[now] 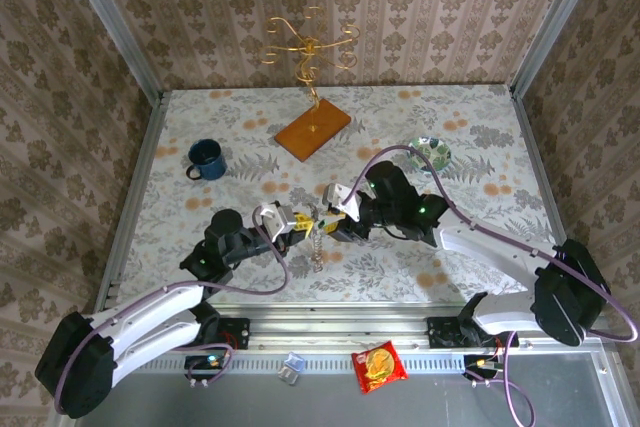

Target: Put the keys on the keyring

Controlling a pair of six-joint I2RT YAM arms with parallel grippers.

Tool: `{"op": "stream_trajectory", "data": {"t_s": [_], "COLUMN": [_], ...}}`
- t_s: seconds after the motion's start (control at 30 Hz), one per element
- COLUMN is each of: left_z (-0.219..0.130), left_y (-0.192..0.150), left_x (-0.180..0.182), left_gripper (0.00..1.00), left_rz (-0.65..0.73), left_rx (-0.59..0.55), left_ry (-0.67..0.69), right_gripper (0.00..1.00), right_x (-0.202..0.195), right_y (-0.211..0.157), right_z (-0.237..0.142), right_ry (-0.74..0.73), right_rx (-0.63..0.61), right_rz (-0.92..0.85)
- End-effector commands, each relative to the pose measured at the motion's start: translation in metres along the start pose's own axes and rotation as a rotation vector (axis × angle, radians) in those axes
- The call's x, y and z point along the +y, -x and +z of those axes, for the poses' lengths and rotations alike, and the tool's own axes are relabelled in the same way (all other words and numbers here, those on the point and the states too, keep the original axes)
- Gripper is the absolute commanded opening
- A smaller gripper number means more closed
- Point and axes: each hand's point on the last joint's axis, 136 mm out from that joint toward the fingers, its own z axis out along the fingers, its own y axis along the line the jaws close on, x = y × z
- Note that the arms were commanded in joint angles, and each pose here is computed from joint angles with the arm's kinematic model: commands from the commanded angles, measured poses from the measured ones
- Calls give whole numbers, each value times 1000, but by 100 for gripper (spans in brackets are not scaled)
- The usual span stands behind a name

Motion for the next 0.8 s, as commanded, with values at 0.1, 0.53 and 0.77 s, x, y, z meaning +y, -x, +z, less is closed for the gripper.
{"op": "stream_trajectory", "data": {"t_s": [0.1,0.53,0.77], "left_z": [0,1,2], "left_y": [13,16,19], "left_x": [-6,-7,-5], "left_gripper": [0,0,0], "left_rz": [19,26,42], "left_rx": [-56,-72,-92], "left_ry": [-34,-44,-31], "right_gripper": [39,11,0], "right_x": [6,13,14], "right_y": [1,3,-2], "right_z": [9,9,13], "right_ry": [37,88,105], "right_rx": [-6,4,39], "right_rz": [0,-31,-38]}}
